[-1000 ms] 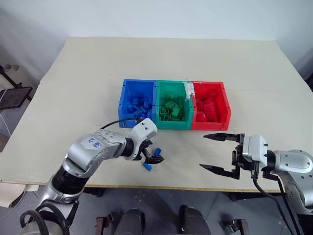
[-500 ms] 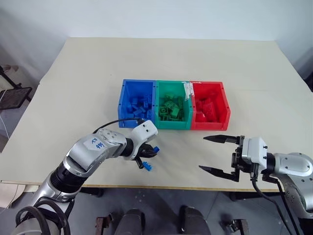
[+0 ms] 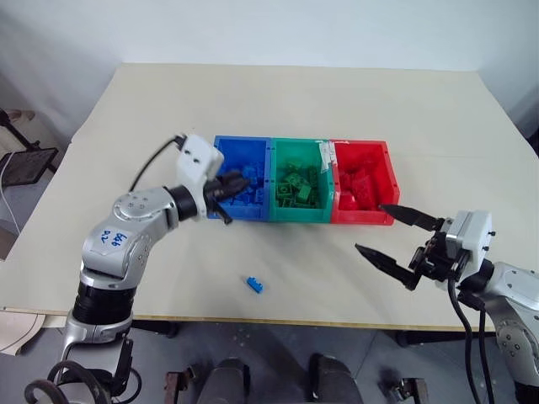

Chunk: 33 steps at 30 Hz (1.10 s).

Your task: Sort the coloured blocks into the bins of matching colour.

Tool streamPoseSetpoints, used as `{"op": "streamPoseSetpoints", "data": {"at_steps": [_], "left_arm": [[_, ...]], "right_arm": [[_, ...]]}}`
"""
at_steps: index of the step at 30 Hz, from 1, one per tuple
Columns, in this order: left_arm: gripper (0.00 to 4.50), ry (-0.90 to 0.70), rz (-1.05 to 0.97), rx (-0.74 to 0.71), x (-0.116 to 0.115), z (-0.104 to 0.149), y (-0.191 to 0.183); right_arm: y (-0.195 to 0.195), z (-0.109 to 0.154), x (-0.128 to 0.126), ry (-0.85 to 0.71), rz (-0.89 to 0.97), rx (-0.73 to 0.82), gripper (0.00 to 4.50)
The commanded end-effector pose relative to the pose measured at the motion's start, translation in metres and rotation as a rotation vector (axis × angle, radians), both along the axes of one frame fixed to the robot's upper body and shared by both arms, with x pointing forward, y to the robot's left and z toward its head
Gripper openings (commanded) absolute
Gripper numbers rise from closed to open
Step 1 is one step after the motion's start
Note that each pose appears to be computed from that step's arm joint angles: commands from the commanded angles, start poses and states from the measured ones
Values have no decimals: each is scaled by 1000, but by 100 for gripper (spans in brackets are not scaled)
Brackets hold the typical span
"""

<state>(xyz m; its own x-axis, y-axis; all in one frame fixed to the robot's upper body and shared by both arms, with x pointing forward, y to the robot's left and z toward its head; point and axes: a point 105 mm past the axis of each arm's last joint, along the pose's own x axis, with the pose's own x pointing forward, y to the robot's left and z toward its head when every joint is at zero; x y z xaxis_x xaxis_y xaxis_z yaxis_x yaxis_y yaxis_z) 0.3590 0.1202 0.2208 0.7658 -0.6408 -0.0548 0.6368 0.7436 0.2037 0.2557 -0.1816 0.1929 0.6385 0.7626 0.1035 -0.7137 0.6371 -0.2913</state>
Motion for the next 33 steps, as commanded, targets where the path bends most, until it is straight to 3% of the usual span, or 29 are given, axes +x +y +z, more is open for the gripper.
{"op": "streamPoseSetpoints", "data": {"at_steps": [1,3,8,15,18,23,26,33], "left_arm": [[36,-36,54,-20,12,7,0],[36,-20,46,-42,15,6,-5],[186,-39,8,-42,13,7,-7],[400,-140,-177,92,-26,-9,34],[400,-158,-240,134,-45,-15,62],[400,-108,-166,139,-54,-25,109],[446,-47,-106,189,-63,-37,144],[446,-31,-175,247,-74,-42,140]], "right_arm": [[-1,14,-1,-58,-19,12,450],[1,14,0,-59,-14,7,450],[9,14,2,-65,25,-9,450],[17,13,6,-65,97,-41,450],[23,11,6,-61,158,-77,450],[33,0,2,-5,284,-157,450],[47,-9,-1,33,400,-231,450],[50,-9,3,11,416,-247,450]]}}
